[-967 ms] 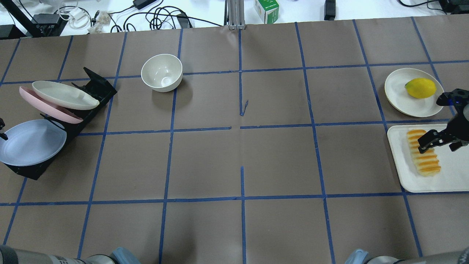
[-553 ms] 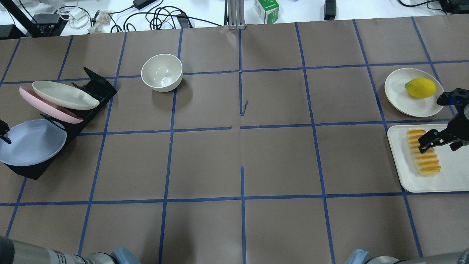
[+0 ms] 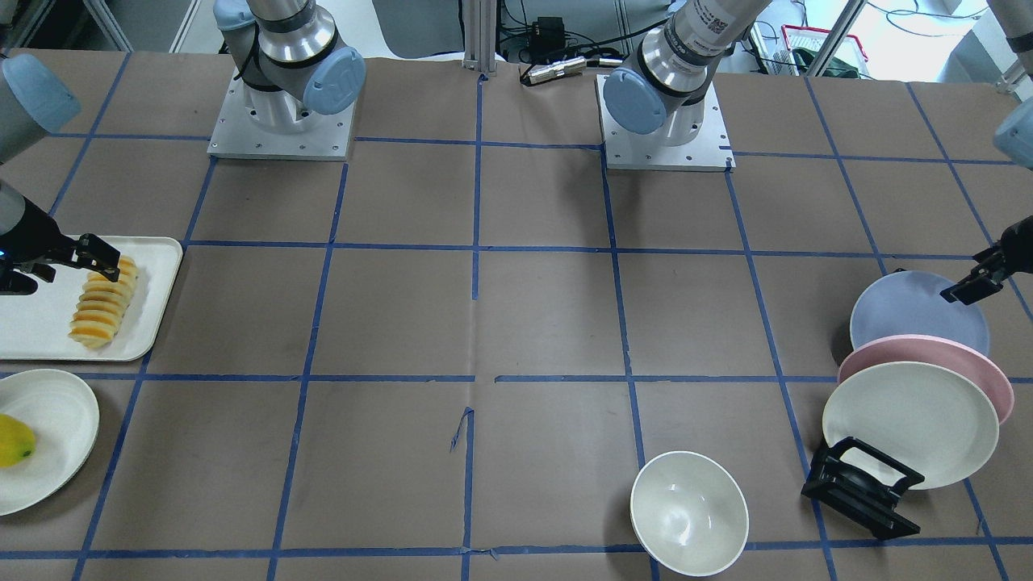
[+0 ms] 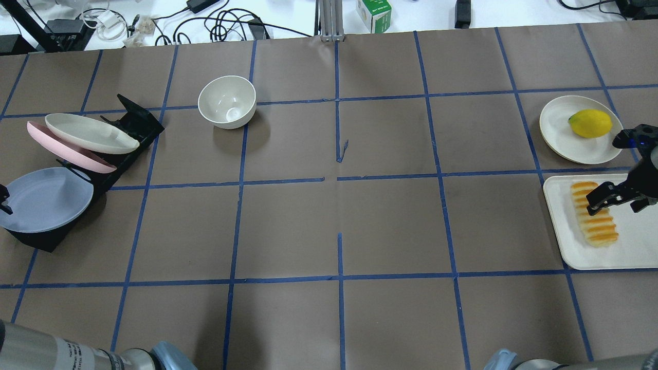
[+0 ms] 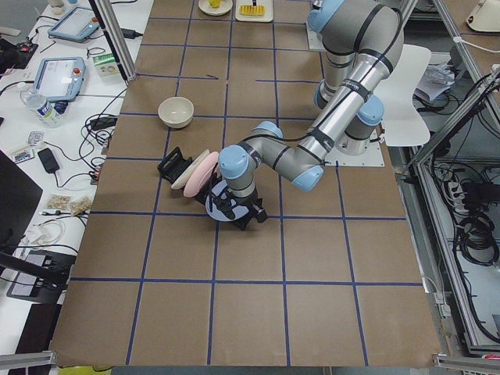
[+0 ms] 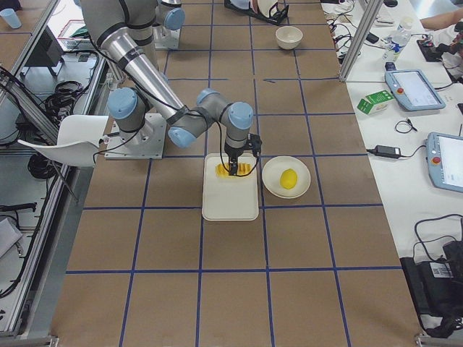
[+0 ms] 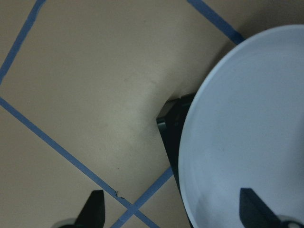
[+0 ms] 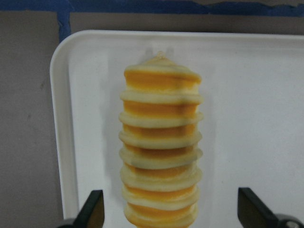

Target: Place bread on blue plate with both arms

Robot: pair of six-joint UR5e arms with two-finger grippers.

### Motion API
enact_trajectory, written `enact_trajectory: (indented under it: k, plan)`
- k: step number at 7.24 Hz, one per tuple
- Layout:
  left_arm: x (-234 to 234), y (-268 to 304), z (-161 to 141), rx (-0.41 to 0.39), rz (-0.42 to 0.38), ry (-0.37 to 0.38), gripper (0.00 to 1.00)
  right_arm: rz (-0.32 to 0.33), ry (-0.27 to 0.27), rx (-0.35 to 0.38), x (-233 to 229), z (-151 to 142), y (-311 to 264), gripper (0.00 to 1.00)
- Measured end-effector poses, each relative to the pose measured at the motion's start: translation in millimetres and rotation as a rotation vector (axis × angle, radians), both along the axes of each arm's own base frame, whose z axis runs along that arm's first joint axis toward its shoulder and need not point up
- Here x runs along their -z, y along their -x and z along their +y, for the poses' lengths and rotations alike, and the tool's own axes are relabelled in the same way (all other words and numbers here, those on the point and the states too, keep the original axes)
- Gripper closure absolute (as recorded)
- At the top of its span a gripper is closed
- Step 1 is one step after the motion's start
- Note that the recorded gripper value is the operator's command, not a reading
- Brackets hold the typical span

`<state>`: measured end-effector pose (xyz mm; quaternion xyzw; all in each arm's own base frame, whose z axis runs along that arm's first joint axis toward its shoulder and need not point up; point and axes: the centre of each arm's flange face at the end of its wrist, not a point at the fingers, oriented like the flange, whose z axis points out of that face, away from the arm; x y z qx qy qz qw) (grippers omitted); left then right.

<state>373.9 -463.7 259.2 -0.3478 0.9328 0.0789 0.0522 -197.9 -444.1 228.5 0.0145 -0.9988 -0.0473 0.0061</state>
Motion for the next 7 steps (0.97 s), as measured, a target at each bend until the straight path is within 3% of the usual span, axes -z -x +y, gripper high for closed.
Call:
enact_trajectory:
  k: [2, 3, 4, 7]
  plan:
    - [3.6, -1.8, -3.1, -0.005, 0.001, 0.003, 0.56, 0.001, 0.0, 0.0, -0.3, 0.0, 0.1, 0.0]
    - [3.0, -0.2, -3.5, -0.003, 0.001, 0.003, 0.83, 0.001, 0.0, 0.0, -0.4, 0.0, 0.1, 0.0]
    - [0.9, 0.9, -3.2, 0.004, -0.001, 0.004, 1.0, 0.0, 0.0, 0.0, -0.1, 0.0, 0.0, 0.0]
    - [-2.2, 0.2, -1.9, 0.02, 0.001, 0.001, 1.0, 0.0, 0.0, 0.0, 0.2, -0.1, 0.0, 0.0]
